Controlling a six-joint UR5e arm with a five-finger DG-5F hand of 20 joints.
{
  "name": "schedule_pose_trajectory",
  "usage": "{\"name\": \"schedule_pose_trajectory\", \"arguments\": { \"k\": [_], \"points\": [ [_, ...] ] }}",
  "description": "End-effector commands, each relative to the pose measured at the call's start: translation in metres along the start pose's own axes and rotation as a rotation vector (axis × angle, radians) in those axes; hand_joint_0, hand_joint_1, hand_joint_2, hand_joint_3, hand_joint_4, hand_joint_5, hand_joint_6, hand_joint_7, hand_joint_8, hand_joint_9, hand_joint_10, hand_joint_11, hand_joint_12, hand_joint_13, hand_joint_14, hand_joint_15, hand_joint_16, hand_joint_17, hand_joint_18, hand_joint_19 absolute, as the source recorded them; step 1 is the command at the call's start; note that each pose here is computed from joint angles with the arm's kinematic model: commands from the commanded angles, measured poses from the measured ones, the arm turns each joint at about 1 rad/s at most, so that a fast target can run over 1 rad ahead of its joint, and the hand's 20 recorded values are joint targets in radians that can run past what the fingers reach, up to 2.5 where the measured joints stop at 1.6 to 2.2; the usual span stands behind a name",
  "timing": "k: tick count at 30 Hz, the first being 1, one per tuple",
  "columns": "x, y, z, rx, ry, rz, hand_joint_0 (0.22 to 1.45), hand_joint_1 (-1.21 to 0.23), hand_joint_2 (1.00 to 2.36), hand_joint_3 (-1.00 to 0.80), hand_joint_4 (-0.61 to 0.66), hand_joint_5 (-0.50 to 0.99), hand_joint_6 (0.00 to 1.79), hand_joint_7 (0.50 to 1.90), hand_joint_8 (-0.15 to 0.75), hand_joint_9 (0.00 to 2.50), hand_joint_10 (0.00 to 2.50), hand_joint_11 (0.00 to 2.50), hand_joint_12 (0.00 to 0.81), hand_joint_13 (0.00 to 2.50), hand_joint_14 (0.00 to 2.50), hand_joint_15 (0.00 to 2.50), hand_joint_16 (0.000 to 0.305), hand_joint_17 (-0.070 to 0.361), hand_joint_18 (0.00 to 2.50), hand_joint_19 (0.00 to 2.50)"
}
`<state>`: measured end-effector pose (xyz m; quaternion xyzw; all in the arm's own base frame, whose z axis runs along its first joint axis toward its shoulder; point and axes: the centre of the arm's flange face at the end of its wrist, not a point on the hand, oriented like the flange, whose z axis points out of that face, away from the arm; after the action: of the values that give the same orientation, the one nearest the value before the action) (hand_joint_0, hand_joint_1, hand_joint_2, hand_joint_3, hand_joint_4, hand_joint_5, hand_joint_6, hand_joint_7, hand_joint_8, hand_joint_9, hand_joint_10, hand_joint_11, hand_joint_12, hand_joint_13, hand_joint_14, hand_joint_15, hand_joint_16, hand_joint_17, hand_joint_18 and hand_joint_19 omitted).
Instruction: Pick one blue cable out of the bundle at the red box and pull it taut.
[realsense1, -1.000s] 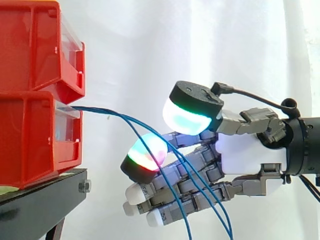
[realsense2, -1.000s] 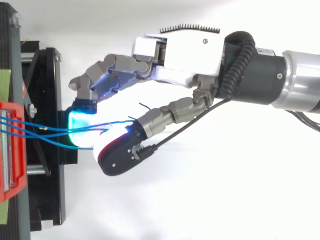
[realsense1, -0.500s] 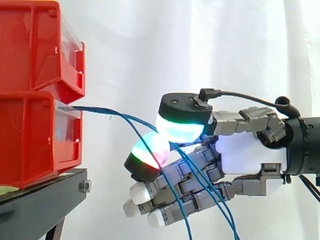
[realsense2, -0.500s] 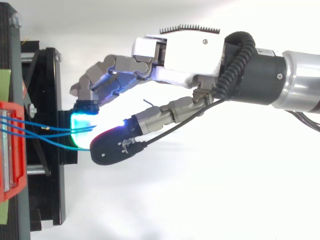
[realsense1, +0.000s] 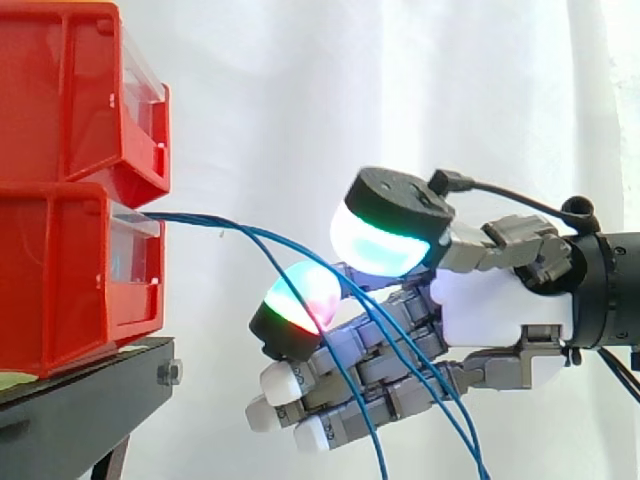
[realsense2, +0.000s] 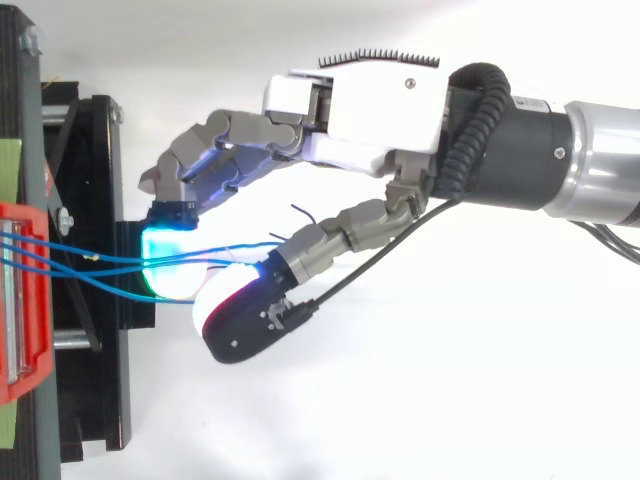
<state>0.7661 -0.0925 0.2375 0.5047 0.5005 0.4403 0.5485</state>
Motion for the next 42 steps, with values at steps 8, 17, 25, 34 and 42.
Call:
{"name": "schedule_pose_trajectory", "arguments": {
  "k": [8, 17, 25, 34, 42],
  "points": [
    [0.0007, 0.003, 0.0014, -0.006, -0.003, 0.001, 0.6, -0.51, 1.01, -0.41, 0.15, -0.15, 0.85, 0.97, 0.343, 0.69, 0.01, 0.33, 0.36, 0.33, 0.01, 0.13, 0.055, 0.123, 0.29, 0.2],
    [0.0007, 0.003, 0.0014, -0.006, -0.003, 0.001, 0.59, -0.68, 1.01, -0.3, 0.17, -0.15, 0.85, 0.98, 0.351, 0.68, 0.01, 0.34, 0.363, 0.32, 0.0, 0.13, 0.055, 0.123, 0.3, 0.18],
    [0.0007, 0.0031, 0.0015, -0.007, -0.003, 0.0, 0.6, -0.74, 1.02, -0.24, 0.16, -0.15, 0.87, 0.98, 0.351, 0.68, 0.01, 0.36, 0.364, 0.34, 0.01, 0.14, 0.055, 0.123, 0.33, 0.18],
    [0.0017, 0.0032, 0.0015, -0.007, -0.003, 0.001, 0.62, -0.95, 1.0, -0.49, 0.17, -0.16, 0.87, 0.97, 0.341, 0.65, 0.01, 0.38, 0.366, 0.33, 0.01, 0.13, 0.055, 0.123, 0.35, 0.16],
    [0.0018, 0.0022, 0.0005, 0.003, 0.0, -0.001, 0.48, -0.62, 1.0, -0.5, 0.18, -0.15, 0.83, 0.92, 0.36, 0.69, 0.01, 0.33, 0.393, 0.32, 0.0, 0.12, 0.061, 0.137, 0.34, 0.2]
  ]
}}
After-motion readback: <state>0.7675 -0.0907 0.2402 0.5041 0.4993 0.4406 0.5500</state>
